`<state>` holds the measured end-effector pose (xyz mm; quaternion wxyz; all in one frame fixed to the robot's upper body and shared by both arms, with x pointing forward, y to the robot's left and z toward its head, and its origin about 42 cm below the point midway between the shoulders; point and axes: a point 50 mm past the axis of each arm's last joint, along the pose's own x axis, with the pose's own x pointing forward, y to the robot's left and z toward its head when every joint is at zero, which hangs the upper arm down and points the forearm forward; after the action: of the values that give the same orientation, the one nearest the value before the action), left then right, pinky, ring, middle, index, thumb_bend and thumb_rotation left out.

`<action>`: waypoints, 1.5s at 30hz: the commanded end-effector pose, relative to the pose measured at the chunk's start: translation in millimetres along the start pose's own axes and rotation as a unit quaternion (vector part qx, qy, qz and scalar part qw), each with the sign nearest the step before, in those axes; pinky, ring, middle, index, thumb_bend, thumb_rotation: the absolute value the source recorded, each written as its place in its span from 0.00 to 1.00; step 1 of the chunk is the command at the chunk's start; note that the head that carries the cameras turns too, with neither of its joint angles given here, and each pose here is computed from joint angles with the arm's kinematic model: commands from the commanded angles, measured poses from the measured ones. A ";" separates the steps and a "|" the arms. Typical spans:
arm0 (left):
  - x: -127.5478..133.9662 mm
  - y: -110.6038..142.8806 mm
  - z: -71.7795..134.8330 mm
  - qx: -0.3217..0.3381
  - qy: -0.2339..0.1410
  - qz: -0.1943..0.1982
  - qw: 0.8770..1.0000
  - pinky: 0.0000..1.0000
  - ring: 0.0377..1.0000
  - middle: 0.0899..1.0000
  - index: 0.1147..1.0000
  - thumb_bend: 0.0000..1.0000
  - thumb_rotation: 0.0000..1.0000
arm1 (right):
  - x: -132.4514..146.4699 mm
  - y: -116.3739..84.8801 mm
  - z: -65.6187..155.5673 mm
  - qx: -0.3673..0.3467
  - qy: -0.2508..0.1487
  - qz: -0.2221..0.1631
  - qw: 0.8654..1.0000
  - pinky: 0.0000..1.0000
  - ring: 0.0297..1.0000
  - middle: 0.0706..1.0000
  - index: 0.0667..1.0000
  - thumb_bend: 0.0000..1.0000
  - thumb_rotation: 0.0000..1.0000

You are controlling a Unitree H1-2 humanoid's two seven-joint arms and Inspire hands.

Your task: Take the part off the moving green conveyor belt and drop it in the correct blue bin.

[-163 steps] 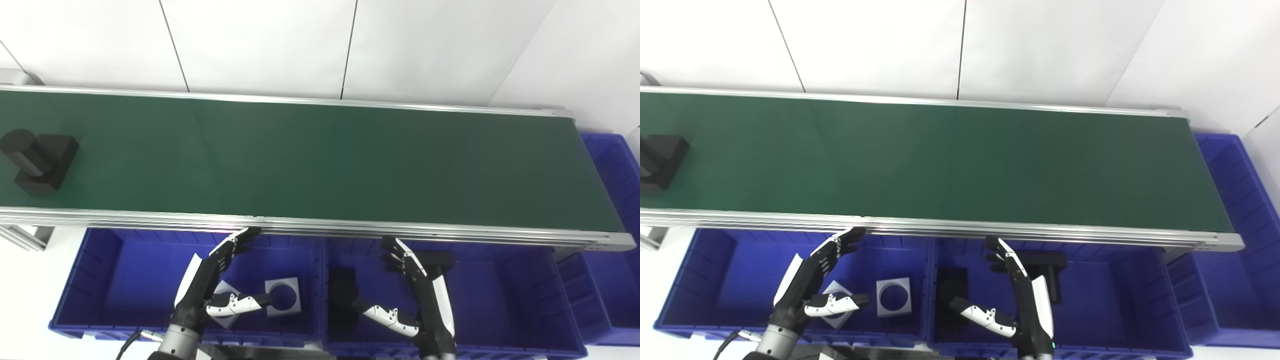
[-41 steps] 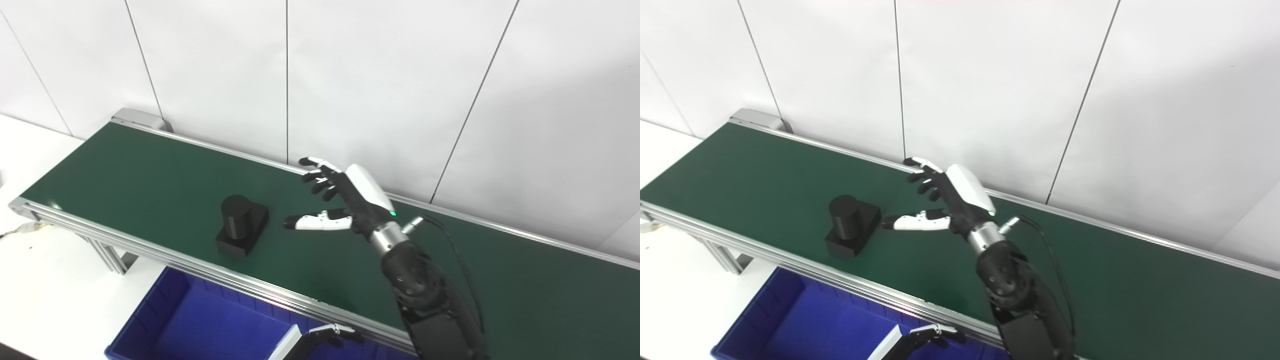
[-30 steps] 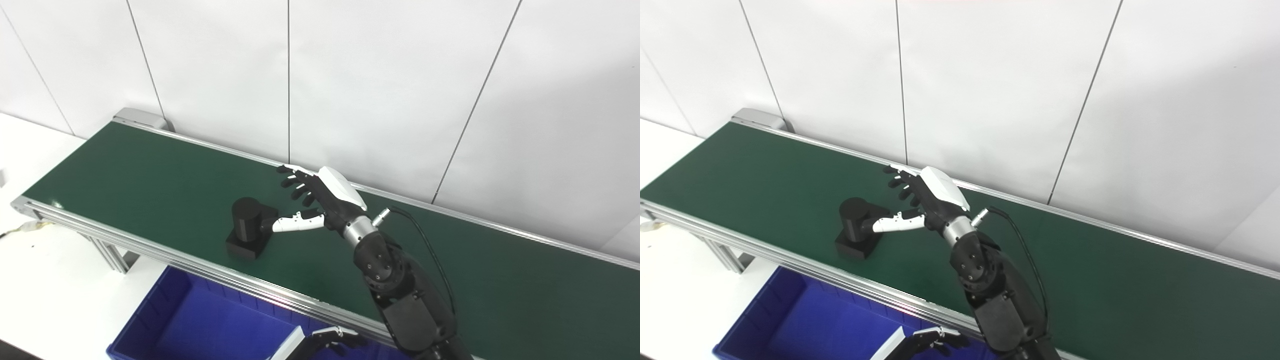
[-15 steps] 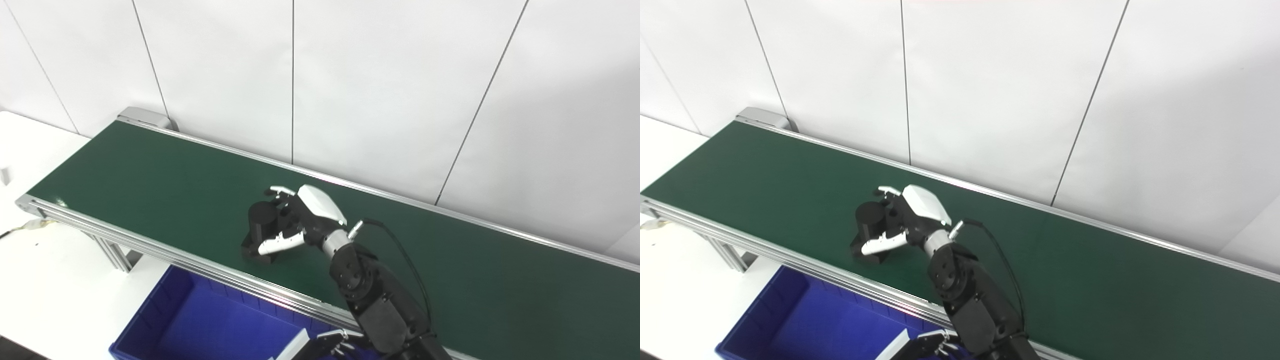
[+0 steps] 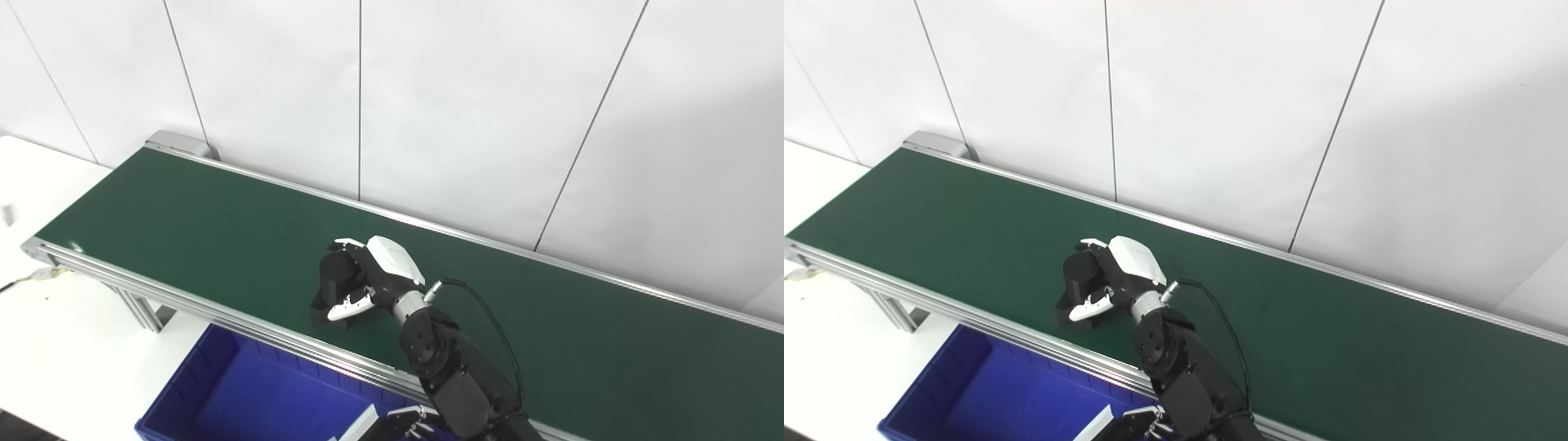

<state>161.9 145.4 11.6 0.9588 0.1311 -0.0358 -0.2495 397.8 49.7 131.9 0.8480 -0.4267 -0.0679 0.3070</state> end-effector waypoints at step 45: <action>-20.7 53.3 50.4 -0.024 -0.088 0.011 0.996 0.79 0.82 0.81 0.73 0.96 0.38 | -315.4 -32.4 -53.9 0.189 0.069 -0.332 0.922 0.32 0.38 0.43 0.46 0.51 0.00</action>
<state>158.9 183.2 62.4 0.9609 0.0893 -0.0866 -0.2473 185.9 -181.4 156.5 0.9701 -0.2386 -0.0451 0.0054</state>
